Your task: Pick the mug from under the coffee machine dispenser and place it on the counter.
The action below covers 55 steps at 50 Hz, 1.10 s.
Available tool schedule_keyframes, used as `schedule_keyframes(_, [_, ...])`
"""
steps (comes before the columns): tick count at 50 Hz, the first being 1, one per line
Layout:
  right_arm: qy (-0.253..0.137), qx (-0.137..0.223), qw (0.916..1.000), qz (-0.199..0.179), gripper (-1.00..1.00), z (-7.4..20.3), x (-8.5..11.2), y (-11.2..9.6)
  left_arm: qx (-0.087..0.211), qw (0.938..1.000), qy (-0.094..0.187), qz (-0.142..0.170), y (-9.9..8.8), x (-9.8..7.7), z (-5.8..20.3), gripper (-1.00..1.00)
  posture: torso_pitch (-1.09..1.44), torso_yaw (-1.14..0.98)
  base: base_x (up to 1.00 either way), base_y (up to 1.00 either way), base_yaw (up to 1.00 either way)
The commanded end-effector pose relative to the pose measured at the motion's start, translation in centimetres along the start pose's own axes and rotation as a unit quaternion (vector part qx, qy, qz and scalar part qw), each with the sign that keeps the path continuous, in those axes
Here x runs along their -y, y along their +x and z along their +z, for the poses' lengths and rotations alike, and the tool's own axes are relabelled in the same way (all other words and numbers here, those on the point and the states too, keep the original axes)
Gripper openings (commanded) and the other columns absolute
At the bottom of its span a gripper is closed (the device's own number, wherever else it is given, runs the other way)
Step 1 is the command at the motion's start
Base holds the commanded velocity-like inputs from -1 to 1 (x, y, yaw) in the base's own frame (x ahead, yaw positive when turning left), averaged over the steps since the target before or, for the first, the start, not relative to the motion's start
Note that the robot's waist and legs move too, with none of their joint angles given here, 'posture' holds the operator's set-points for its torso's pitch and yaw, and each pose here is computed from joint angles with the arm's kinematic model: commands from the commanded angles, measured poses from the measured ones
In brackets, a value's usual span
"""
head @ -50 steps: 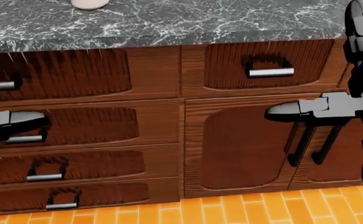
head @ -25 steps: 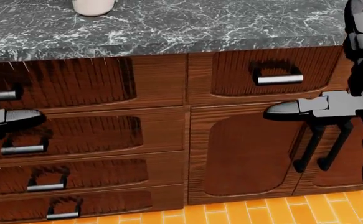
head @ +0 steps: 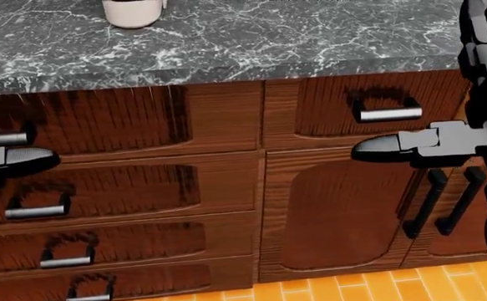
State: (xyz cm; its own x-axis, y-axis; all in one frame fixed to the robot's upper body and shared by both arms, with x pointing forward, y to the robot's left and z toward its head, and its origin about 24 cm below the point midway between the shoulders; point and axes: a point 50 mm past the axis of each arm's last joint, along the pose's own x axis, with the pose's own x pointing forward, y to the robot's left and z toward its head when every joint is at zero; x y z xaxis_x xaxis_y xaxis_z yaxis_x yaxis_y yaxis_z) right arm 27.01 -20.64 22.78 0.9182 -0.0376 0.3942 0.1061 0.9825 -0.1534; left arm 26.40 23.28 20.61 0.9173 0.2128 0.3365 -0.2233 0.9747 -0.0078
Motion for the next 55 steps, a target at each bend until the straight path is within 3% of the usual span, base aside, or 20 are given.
schedule_keyframes(1, [-0.007, 0.030, 0.9995, -0.008, 1.00, 1.12, 0.35, 0.08, 0.039, 0.9992, -0.001, -0.007, 0.06, 0.24, 1.41, 1.00, 0.00, 0.00, 0.09, 0.09, 0.00])
schedule_keyframes(55, [-0.007, 0.030, 0.9995, -0.005, 1.00, 1.05, 0.30, -0.02, 0.041, 0.9991, -0.001, -0.008, -0.02, 0.35, 1.65, 1.00, 0.00, 0.00, 0.15, 0.02, 0.00])
